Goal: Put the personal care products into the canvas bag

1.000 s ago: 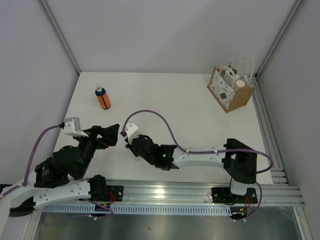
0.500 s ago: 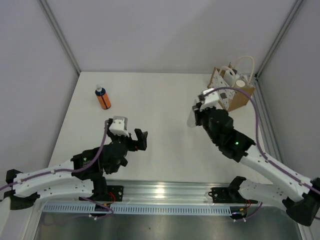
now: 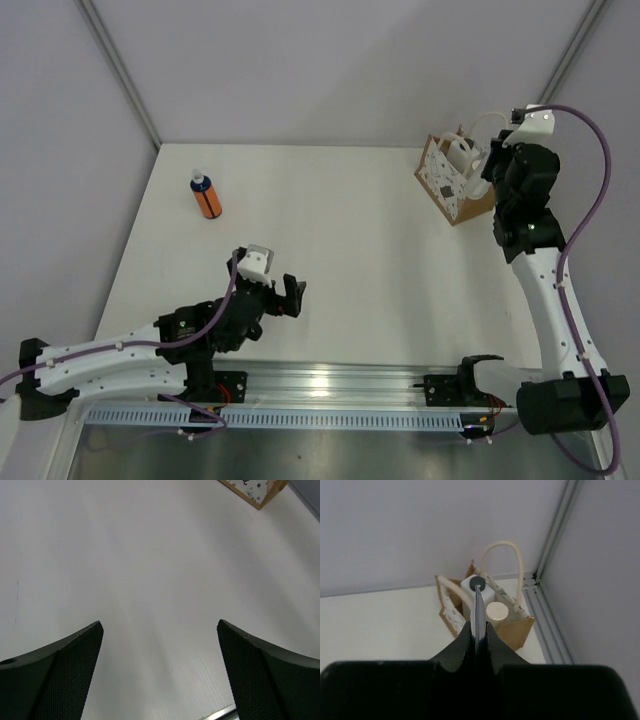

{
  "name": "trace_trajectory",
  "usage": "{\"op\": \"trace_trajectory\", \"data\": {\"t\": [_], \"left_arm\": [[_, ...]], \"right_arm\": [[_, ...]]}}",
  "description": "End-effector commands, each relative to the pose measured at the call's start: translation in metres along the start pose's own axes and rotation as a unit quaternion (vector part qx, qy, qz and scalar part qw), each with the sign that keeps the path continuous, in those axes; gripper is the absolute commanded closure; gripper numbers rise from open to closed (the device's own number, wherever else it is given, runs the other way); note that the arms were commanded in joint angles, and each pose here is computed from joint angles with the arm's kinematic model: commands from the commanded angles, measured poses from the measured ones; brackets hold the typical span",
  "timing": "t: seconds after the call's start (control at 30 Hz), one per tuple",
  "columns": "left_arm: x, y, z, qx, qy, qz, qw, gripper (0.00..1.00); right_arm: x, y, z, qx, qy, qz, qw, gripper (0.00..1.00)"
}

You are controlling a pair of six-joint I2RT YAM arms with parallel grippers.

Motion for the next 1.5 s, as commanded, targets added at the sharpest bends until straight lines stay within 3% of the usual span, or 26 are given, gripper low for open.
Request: {"op": "trace_trajectory", "data": {"t": [0.0, 0.23, 0.53, 0.83, 1.47], "left_arm": [[-0.008, 0.009, -0.003, -0.015, -0.036, -0.027, 0.999, 0.01], [-0.014, 0.006, -0.006, -0.004, -0.062, -0.042, 0.997, 0.01], [-0.018, 0.006, -0.010, 0.003, -0.085, -0.049, 0.995, 0.01], [-0.023, 0.006, -0.012, 0.006, -0.107, -0.056, 0.993, 0.01], [-0.022, 0.007, -0.015, 0.004, -0.114, -0.065, 0.991, 0.01]], "right_arm": [[-0.022, 0.048, 0.016, -0.077, -0.009, 0.019, 0.997, 1.00], [-0.055, 0.058, 0.086, -0.094, -0.038, 0.011, 0.995, 1.00], [-0.039, 0.053, 0.153, -0.107, 0.003, -0.033, 0.994, 1.00], [-0.013, 0.024, 0.173, -0.105, 0.062, -0.030, 0.992, 1.00], [0.022, -0.030, 0.195, -0.068, 0.109, -0.027, 0.991, 1.00]]}}
Point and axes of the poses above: each gripper's point midway between its finger pads, its own z axis out along the fingers, its own x axis along the line the jaws close on, y = z × x, the point moved 5 cm from there along -z, back along the fingers, and after that the axes turned 5 degrees about -z, right-handed, at the moved point
